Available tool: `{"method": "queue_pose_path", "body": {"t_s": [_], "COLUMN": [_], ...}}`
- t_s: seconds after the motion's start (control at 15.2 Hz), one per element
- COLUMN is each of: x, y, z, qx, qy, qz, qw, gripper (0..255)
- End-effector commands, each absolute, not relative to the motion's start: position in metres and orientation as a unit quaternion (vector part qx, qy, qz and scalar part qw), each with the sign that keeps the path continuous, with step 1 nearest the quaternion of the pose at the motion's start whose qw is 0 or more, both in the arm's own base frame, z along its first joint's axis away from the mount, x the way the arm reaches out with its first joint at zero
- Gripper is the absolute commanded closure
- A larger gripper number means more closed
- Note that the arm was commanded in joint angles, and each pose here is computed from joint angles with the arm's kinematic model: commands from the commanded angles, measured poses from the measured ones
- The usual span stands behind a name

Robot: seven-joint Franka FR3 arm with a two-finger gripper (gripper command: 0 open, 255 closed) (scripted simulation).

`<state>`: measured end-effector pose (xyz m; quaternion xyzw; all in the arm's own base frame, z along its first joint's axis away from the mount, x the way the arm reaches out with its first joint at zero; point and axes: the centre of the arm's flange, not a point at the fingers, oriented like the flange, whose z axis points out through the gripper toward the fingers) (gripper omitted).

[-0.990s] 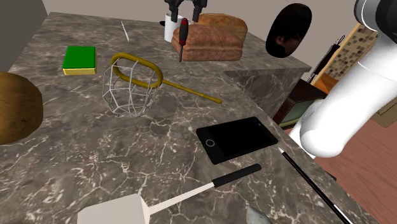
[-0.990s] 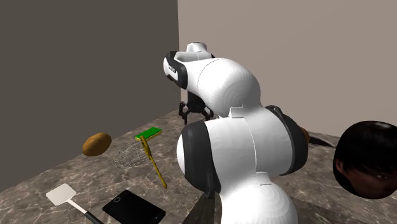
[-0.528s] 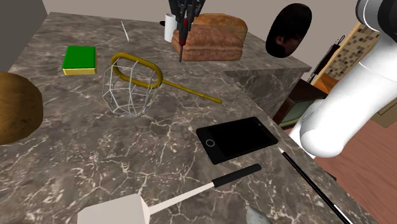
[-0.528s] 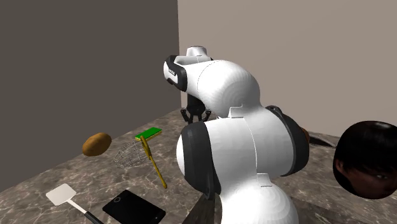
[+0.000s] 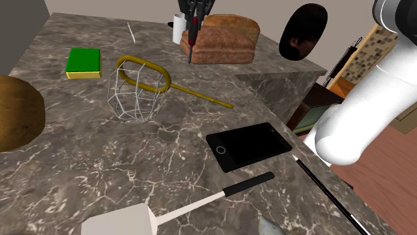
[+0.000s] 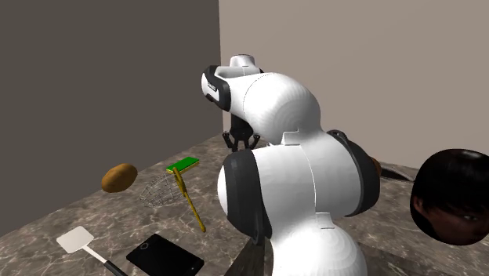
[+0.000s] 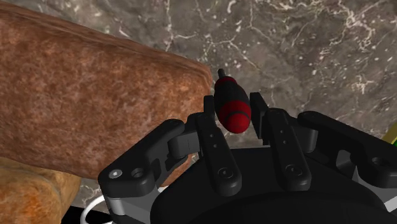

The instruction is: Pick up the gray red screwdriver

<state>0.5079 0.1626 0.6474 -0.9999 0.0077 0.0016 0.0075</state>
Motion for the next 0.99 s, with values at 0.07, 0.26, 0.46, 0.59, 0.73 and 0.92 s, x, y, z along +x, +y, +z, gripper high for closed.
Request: {"method": "queue_pose_path", "body": {"t_s": [0.07, 0.26, 0.46, 0.59, 0.73, 0.92], "x": [0.507, 0.507, 0.507, 0.507, 0.507, 0.507], "y": [0.162, 0.162, 0.162, 0.162, 0.162, 0.162], "z": [0.662, 0.678, 0.694, 0.704, 0.715, 0.721], "qx": [-1.0, -1.0, -1.0, -1.0, -1.0, -1.0], "qy": [0.008, 0.008, 0.008, 0.008, 0.008, 0.008], "qz": [0.002, 0.002, 0.002, 0.002, 0.002, 0.002], "qw": [0.007, 0.007, 0.007, 0.007, 0.007, 0.007], "gripper": [255, 255, 255, 255, 255, 255]}}
